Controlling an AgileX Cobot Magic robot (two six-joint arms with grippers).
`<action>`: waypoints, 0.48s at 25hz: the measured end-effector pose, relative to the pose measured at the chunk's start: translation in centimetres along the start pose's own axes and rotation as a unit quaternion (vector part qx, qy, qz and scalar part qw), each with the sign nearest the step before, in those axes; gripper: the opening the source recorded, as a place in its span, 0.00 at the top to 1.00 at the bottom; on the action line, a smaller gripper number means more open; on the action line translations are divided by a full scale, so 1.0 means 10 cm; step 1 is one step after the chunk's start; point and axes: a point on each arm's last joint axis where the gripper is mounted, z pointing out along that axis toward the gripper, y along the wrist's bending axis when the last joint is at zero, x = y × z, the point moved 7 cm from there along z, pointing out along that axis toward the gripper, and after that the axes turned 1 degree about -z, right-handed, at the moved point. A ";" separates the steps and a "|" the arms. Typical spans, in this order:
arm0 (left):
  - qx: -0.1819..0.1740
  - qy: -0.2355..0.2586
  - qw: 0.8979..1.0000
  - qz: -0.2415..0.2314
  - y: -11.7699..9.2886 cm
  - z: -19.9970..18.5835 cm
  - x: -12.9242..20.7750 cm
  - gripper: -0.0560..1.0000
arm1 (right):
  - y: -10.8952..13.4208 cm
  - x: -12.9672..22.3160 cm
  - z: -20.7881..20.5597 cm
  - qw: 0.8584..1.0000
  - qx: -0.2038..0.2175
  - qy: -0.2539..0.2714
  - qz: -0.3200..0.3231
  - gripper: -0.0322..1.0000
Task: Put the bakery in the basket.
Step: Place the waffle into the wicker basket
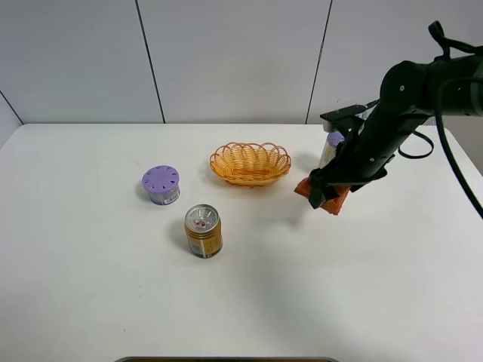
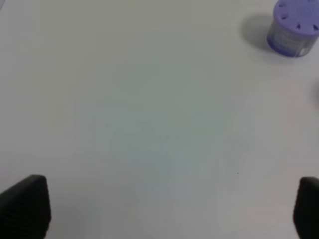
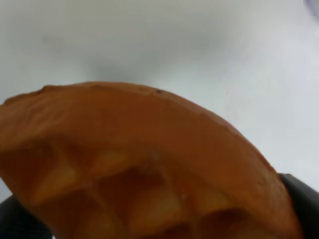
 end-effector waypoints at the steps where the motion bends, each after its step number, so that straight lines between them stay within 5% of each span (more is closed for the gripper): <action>1: 0.000 0.000 1.000 0.000 0.00 0.00 0.00 0.01 | 0.00 -0.06 -0.04 1.000 -0.001 -0.008 0.000 0.18; 12: 0.000 0.000 1.000 0.000 0.00 0.00 0.00 0.01 | 0.07 -0.74 -0.59 0.992 -0.013 -0.123 0.002 0.18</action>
